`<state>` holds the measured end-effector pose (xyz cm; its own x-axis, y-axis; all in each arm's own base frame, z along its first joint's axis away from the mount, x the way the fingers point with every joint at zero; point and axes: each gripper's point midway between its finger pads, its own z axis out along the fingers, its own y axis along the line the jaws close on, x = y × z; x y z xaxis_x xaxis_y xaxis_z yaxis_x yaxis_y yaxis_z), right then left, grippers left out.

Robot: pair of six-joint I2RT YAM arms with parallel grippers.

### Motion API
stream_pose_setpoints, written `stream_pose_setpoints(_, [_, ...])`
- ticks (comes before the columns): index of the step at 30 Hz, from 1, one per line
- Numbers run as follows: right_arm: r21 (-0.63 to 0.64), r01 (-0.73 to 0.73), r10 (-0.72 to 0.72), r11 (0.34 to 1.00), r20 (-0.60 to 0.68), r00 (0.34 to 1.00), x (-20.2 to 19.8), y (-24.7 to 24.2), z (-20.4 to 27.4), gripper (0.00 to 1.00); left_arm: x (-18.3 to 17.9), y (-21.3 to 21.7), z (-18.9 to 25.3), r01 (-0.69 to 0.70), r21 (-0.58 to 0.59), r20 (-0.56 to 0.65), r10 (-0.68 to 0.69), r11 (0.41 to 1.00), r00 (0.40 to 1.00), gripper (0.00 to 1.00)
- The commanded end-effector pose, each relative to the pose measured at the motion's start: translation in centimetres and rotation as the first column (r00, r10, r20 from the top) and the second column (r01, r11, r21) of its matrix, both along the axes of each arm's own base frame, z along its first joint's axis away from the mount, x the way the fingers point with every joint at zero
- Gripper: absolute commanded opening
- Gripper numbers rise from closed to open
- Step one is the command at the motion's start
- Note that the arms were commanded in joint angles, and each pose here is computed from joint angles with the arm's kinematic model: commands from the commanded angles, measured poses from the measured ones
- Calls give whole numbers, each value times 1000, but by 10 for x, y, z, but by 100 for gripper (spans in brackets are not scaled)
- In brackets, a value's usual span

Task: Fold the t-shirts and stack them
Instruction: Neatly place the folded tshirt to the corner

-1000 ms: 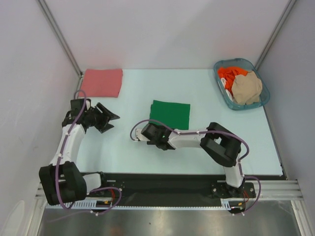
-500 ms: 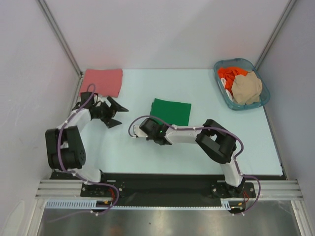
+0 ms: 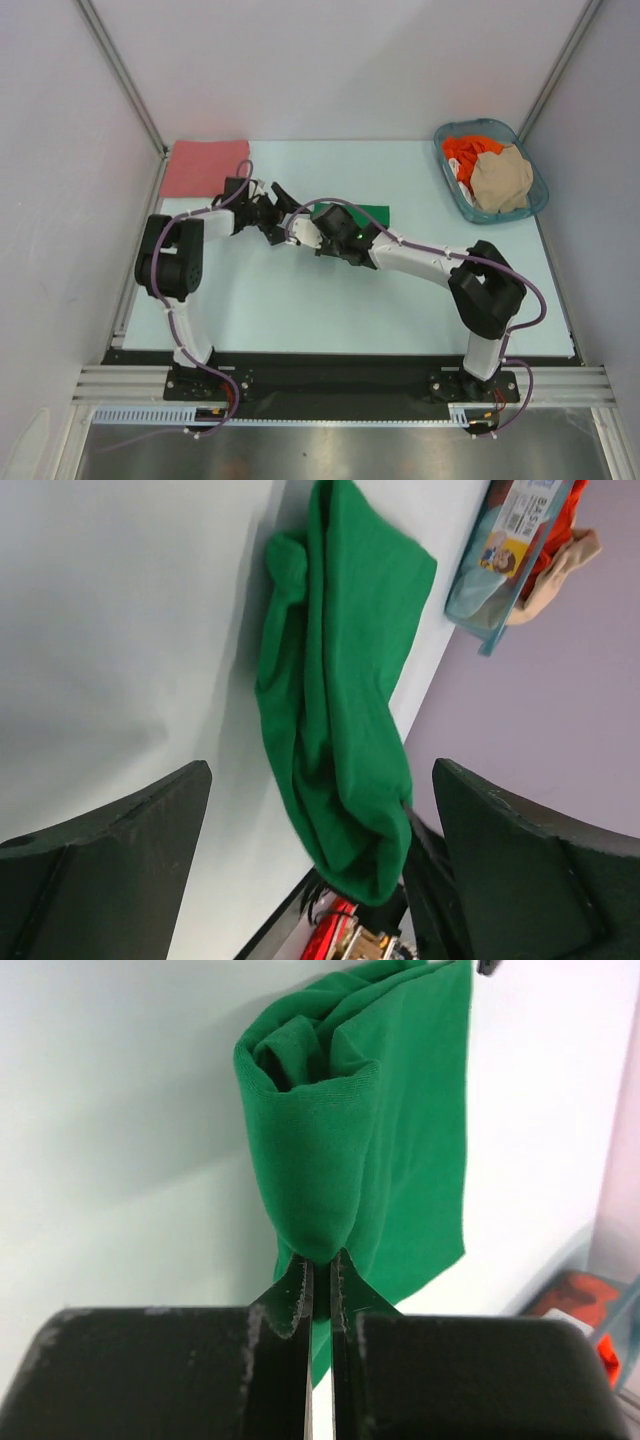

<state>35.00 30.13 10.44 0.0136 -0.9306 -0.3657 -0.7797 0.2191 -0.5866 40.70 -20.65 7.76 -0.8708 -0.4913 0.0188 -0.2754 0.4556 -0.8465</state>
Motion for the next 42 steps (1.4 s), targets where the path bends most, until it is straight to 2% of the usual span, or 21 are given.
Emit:
stream_pose_setpoints(1, [52,-9,11,999,-27,1000,-2,-1,16,0,28,-18,15,-15,-61,72,20,998,997,99])
stream_pose_setpoints(9, [107,26,-24,994,-19,1000,12,-6,33,0,32,-46,-17,-16,-53,-38,14,998,999,100])
stream_pose_setpoints(13, [126,36,-35,991,-13,999,14,-6,40,0,32,-54,-38,-20,-6,-98,20,1000,995,93])
stream_pose_setpoints(19, [171,69,-69,983,-7,998,16,-7,48,0,45,-45,-50,-65,125,-101,78,990,992,85])
stream_pose_setpoints(24, [208,72,-68,975,-26,997,13,-2,51,0,59,-52,-56,-60,116,-82,70,991,994,75])
stream_pose_setpoints(27, [224,83,-75,971,-42,996,10,0,50,1,70,-58,-50,-44,101,-36,48,994,998,61])
stream_pose_setpoints(28, [224,84,-75,971,-49,996,8,0,49,1,72,-61,-48,-41,94,-26,43,995,999,49])
stream_pose_setpoints(29, [226,91,-79,970,-64,995,6,0,45,2,73,-62,-45,-38,88,-18,40,995,999,43])
stream_pose_setpoints(30, [228,94,-80,969,-69,994,4,0,44,4,77,-62,-40,-40,81,4,39,996,999,29])
stream_pose_setpoints(31, [235,100,-86,967,-71,994,3,0,45,5,79,-62,-39,-34,86,20,32,996,999,20])
stream_pose_setpoints(33, [257,134,-113,957,-94,989,-2,-3,45,14,79,-61,-37,-34,92,20,32,995,999,0])
stream_pose_setpoints(34, [270,149,-124,951,-106,987,-3,-3,45,21,80,-60,-31,-29,92,36,26,995,999,0])
stream_pose_setpoints(35, [276,165,-136,947,-120,983,-7,-7,47,32,80,-57,-30,-32,113,42,27,993,999,0])
stream_pose_setpoints(37, [308,229,-186,924,-162,969,-13,-11,51,36,83,-50,-20,-4,185,115,-18,983,993,0])
stream_pose_setpoints(38, [322,251,-201,913,-182,963,-19,-17,58,45,83,-46,-17,8,223,130,-38,975,991,0])
stream_pose_setpoints(39, [349,303,-239,887,-216,947,-24,-20,61,54,84,-38,-14,30,288,155,-78,957,985,0])
stream_pose_setpoints(40, [356,323,-253,877,-230,940,-29,-25,63,71,84,-36,-10,45,310,171,-103,950,980,0])
stream_pose_setpoints(41, [361,336,-253,870,-259,932,-37,-28,63,99,85,-32,-2,49,336,195,-121,941,973,1])
stream_pose_setpoints(42, [387,332,-240,860,-267,933,-46,-30,73,100,85,-21,-1,60,410,207,-157,910,966,0])
